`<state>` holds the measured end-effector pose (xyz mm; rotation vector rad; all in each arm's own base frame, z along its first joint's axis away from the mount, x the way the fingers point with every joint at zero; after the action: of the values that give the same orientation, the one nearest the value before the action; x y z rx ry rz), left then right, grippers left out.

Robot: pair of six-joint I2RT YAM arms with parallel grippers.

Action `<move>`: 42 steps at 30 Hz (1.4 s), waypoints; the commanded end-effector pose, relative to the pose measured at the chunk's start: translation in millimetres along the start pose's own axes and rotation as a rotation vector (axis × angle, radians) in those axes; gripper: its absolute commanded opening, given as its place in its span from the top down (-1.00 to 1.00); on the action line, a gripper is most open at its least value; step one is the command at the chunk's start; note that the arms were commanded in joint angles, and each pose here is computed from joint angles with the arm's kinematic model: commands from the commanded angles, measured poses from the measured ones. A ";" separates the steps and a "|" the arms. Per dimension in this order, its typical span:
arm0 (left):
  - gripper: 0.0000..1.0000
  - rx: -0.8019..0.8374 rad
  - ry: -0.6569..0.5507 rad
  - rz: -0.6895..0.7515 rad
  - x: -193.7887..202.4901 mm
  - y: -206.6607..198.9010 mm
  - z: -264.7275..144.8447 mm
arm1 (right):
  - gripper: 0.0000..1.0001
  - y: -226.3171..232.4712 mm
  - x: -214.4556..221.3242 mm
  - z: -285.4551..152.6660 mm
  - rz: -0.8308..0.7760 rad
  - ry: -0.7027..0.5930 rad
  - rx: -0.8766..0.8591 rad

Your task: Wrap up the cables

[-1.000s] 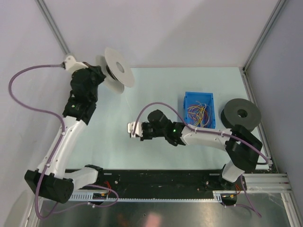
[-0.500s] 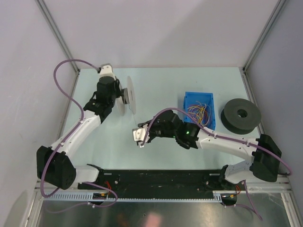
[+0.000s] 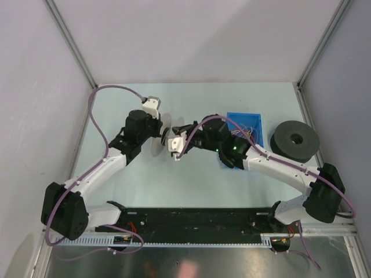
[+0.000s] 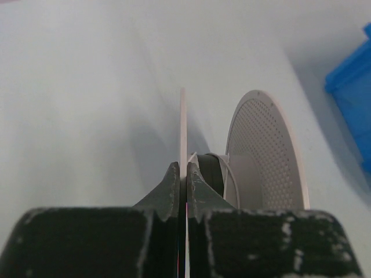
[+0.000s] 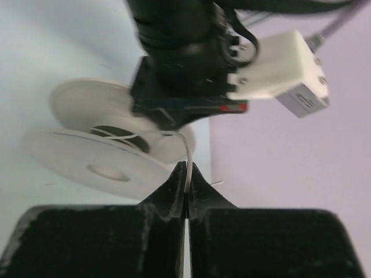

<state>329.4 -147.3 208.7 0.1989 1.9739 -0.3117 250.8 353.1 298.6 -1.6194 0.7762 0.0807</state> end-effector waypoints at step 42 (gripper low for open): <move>1.00 0.746 -0.222 0.489 -9.9 -57.0 -104.8 | 1.00 -80.9 144.9 -55.5 0.273 0.201 0.158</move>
<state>238.7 -169.5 251.3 1.0300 1.4746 -0.6407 360.4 261.6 281.5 -1.4903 1.1215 0.1329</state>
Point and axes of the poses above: each gripper's point midway between its finger pads, its own z axis out along the fingers, its own y axis along the line the jaws close on, x = y × z, the point moved 4 cm from there along -z, back along the fingers, and after that the axes turned 4 degrees about -z, right-handed, at the moved point
